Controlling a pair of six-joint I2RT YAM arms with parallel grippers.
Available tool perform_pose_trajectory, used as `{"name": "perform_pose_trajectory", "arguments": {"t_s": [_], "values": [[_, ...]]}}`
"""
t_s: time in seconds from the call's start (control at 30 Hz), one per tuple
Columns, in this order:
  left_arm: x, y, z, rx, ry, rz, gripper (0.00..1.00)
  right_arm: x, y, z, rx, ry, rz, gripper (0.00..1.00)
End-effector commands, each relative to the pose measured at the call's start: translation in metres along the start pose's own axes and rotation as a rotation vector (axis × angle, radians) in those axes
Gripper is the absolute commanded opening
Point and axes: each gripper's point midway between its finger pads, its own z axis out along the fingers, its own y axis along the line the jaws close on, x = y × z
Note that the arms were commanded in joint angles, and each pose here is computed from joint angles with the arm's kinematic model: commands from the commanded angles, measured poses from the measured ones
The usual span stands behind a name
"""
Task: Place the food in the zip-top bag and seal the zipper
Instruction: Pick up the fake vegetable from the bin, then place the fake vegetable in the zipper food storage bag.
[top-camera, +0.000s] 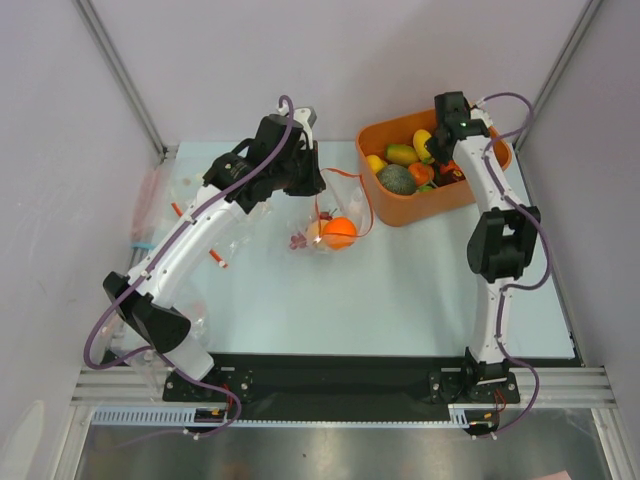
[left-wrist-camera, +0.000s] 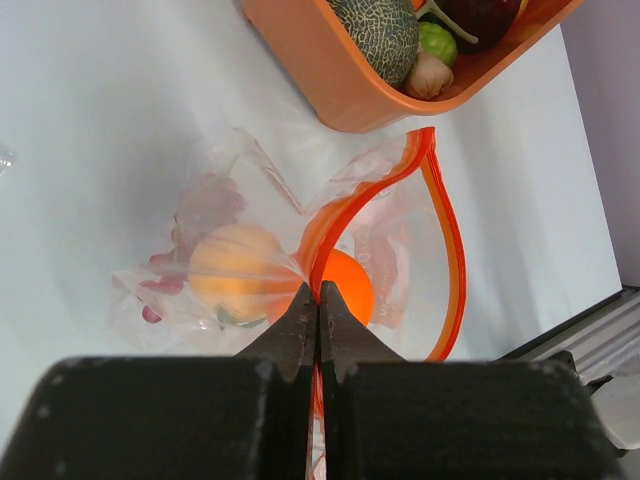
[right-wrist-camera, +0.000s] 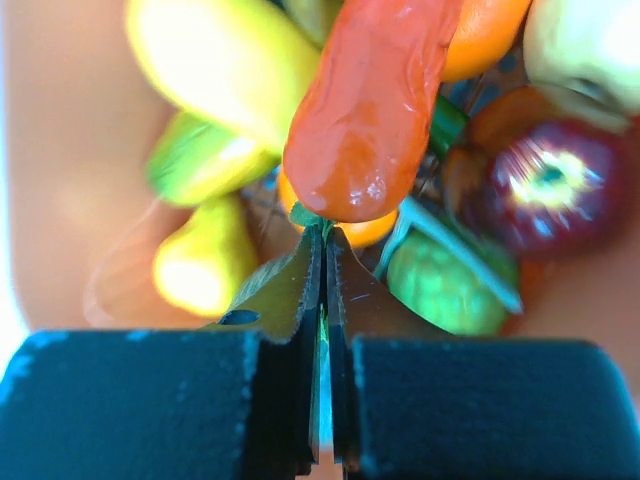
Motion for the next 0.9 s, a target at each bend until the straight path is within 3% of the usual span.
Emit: {"name": "perform_pose_trajectory", "arguments": {"t_s": [0.0, 0.13, 0.3, 0.5, 0.87], "values": [[-0.024, -0.011, -0.014, 0.039, -0.096, 0.021, 0.00, -0.048, 0.024, -0.073, -0.142, -0.128, -0.016, 0.00], [-0.024, -0.012, -0.012, 0.046, -0.094, 0.019, 0.00, -0.047, 0.025, -0.099, -0.205, -0.119, -0.093, 0.00], [-0.027, -0.014, -0.008, 0.047, -0.090, 0.030, 0.00, -0.020, 0.034, -0.135, -0.400, 0.013, -0.255, 0.00], [-0.031, -0.015, -0.004, 0.045, -0.097, 0.042, 0.00, 0.009, 0.040, -0.210, -0.632, 0.145, -0.402, 0.00], [-0.032, -0.010, 0.006, 0.022, -0.107, 0.072, 0.00, 0.092, 0.000, -0.332, -0.937, 0.553, -0.496, 0.00]]}}
